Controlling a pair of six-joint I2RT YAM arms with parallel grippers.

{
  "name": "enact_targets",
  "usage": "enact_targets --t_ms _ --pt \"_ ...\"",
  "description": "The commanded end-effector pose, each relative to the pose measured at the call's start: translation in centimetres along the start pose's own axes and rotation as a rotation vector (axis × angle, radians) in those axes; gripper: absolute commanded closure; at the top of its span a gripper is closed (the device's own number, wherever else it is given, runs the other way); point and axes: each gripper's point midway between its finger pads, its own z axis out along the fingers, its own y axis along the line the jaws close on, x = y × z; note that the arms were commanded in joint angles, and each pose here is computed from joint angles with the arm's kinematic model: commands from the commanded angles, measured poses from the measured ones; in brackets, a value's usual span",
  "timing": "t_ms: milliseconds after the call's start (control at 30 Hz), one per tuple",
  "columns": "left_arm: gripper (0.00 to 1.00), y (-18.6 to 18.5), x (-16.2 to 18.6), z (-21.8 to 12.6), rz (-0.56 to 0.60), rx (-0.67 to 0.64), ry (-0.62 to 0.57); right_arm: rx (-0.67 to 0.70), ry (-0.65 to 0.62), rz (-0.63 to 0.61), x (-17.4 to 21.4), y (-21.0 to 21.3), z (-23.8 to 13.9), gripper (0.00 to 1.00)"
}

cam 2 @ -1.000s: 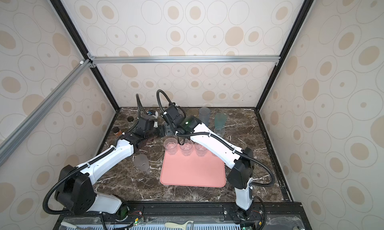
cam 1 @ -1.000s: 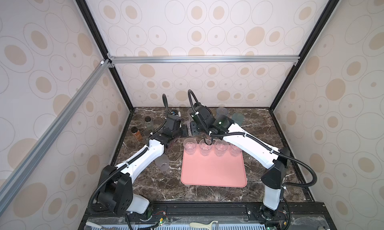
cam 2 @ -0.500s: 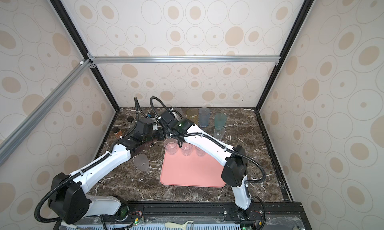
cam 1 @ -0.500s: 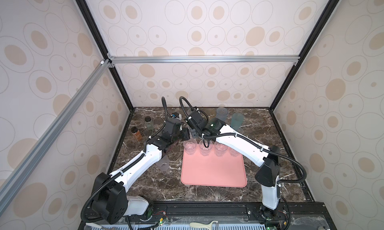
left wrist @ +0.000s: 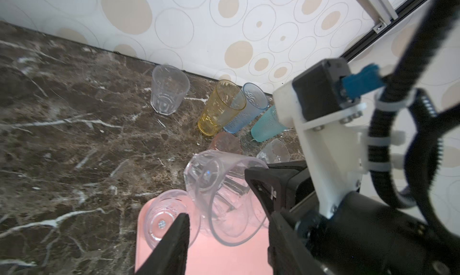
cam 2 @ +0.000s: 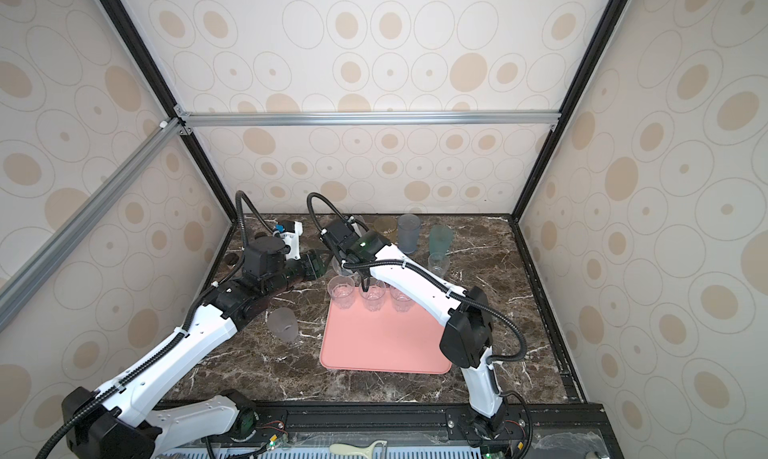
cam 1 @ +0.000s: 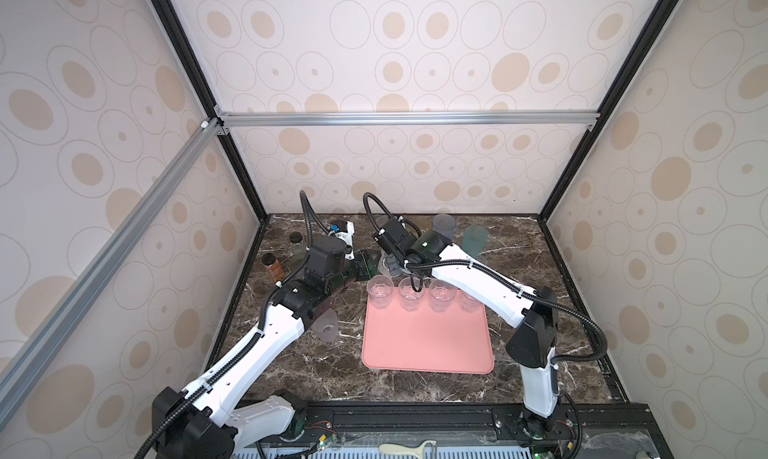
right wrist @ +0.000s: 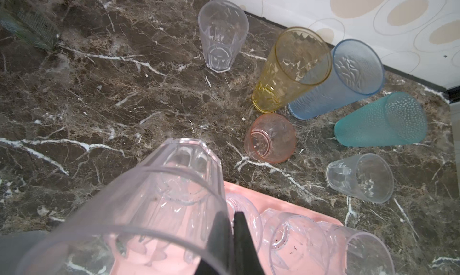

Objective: Place the glasses into the tray
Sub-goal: 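Lower the clear glass onto the pink tray near its nearer edge with the right gripper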

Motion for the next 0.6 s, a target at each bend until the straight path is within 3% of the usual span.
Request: enact_targets --t_ms 0,200,400,567 --pt "0.44 2.4 -1.5 -1.4 0.114 -0.13 -0.072 -0.081 0.025 0.059 -0.1 -1.1 -3.2 1.0" --pt "0.42 6.0 -2.0 -1.5 0.142 -0.209 -0.121 -0.238 0.3 0.096 7.0 0.9 -4.8 1.0" --pt "0.43 8.1 -0.7 -0.5 0.096 -0.216 -0.102 -0.296 0.413 0.161 12.4 3.8 -3.7 1.0" --pt "0.43 8.7 0.3 0.3 0.083 -0.21 -0.076 -0.279 0.439 0.153 13.7 5.9 -1.0 1.0"
